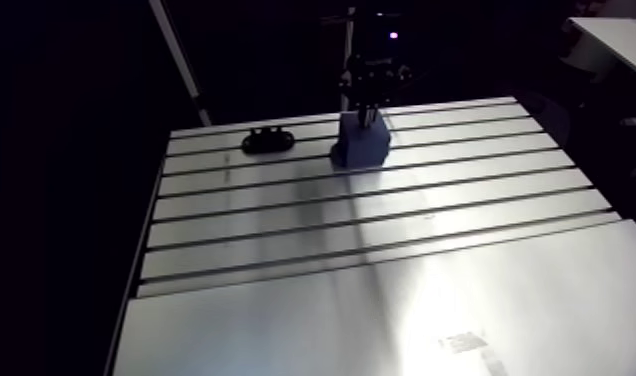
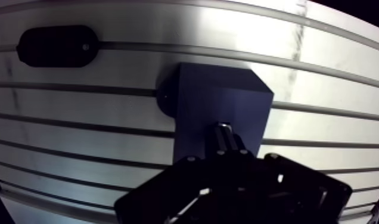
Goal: Pick up the M10 bolt and insert it into the hex recess until seated.
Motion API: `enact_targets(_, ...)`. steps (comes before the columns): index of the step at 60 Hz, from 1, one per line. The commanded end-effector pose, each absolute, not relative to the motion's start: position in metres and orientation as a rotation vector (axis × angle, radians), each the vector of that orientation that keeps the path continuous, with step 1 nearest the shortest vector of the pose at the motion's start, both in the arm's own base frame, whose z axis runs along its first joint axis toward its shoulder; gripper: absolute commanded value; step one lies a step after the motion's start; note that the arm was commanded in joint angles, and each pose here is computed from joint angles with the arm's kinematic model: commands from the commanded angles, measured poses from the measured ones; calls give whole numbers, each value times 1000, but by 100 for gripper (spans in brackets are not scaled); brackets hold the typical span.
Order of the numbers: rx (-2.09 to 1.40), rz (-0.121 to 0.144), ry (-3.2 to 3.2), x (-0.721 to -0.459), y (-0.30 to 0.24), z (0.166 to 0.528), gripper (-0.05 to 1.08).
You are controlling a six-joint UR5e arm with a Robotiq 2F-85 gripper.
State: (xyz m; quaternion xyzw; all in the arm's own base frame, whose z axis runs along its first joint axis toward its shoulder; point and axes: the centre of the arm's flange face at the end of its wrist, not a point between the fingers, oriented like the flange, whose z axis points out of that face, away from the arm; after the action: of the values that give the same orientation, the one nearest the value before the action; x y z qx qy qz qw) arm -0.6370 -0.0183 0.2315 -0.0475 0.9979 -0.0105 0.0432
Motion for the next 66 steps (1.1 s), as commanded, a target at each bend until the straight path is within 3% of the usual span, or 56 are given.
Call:
enact_targets(1,-144,-33,3050,-636,-18,231,108)
enact_targets(66,-155,-30,3054,-636,-14,235,108)
